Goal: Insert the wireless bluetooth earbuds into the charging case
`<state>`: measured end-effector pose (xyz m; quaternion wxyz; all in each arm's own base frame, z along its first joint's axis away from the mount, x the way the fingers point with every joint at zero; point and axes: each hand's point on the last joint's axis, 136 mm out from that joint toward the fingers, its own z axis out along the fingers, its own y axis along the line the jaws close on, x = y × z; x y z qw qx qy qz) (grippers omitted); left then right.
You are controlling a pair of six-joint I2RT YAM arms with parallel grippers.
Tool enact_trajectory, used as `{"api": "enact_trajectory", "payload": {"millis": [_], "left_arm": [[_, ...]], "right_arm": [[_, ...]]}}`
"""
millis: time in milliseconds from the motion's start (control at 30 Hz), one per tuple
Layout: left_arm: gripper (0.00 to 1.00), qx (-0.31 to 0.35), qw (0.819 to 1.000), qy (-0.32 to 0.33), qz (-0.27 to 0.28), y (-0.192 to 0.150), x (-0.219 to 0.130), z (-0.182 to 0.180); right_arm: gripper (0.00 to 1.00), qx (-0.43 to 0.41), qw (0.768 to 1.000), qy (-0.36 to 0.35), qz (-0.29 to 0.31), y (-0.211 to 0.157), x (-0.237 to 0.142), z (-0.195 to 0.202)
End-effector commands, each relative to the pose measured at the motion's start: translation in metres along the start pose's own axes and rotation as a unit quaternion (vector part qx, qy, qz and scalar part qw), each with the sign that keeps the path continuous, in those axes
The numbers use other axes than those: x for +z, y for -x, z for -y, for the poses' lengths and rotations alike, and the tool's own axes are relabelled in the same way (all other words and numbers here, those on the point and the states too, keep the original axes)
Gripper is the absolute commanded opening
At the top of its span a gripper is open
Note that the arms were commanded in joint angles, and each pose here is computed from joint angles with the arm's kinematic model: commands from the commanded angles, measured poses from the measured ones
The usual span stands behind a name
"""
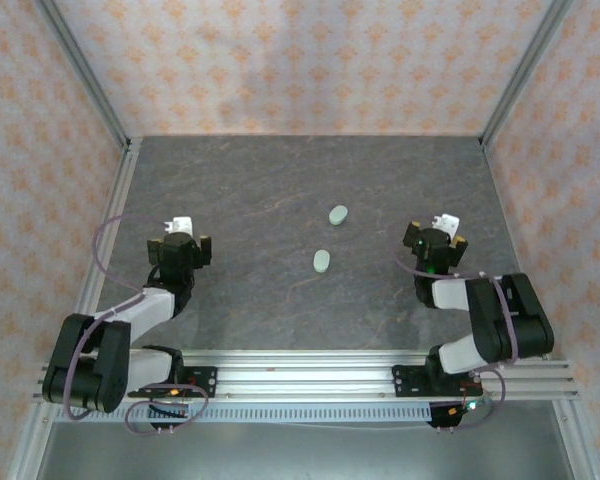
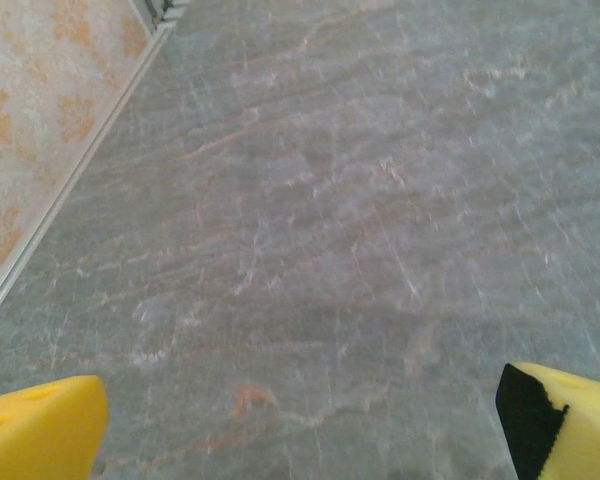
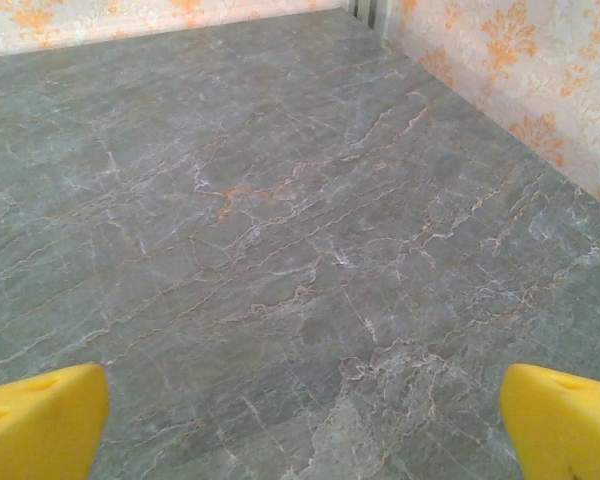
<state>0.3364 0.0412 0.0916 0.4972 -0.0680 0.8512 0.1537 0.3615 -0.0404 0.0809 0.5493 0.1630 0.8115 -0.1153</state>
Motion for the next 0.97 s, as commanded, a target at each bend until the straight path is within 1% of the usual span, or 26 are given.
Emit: {"api": "enact_trajectory", "payload": {"millis": [0,100,167,233,300,333,933], "left_arm": [[1.00,-0.059,0.995,-0.032,0.070,0.043,0.007,0.003],[1.00,-0.060,0.995,-0.053,0.063,0.046,0.014,0.011],[1.00,-0.071,0.992,-0.062,0.078,0.045,0.018,0.016],[1.00,-0.068,0.994,-0.061,0.066,0.037,0.028,0.020],[1.00,-0.056,0.995,-0.072,0.046,0.032,0.041,0.029],[1.00,-0.051,0.995,-0.072,0.045,0.030,0.041,0.030],[1.00,-0.050,0.995,-0.067,0.046,0.031,0.041,0.030]], "right_arm": [[0.99,0.026,0.996,0.015,0.082,0.026,0.002,-0.004],[1.00,0.017,0.999,0.010,0.045,0.023,0.007,-0.007],[1.00,0.020,0.999,-0.008,0.047,0.026,0.014,-0.004],[1.00,0.020,0.999,-0.008,0.032,0.024,0.015,-0.003],[1.00,0.022,0.999,-0.006,0.043,0.025,0.014,-0.003],[1.00,0.022,0.999,-0.005,0.043,0.025,0.014,-0.003],[1.00,0.021,0.999,-0.003,0.041,0.025,0.014,-0.004]]}}
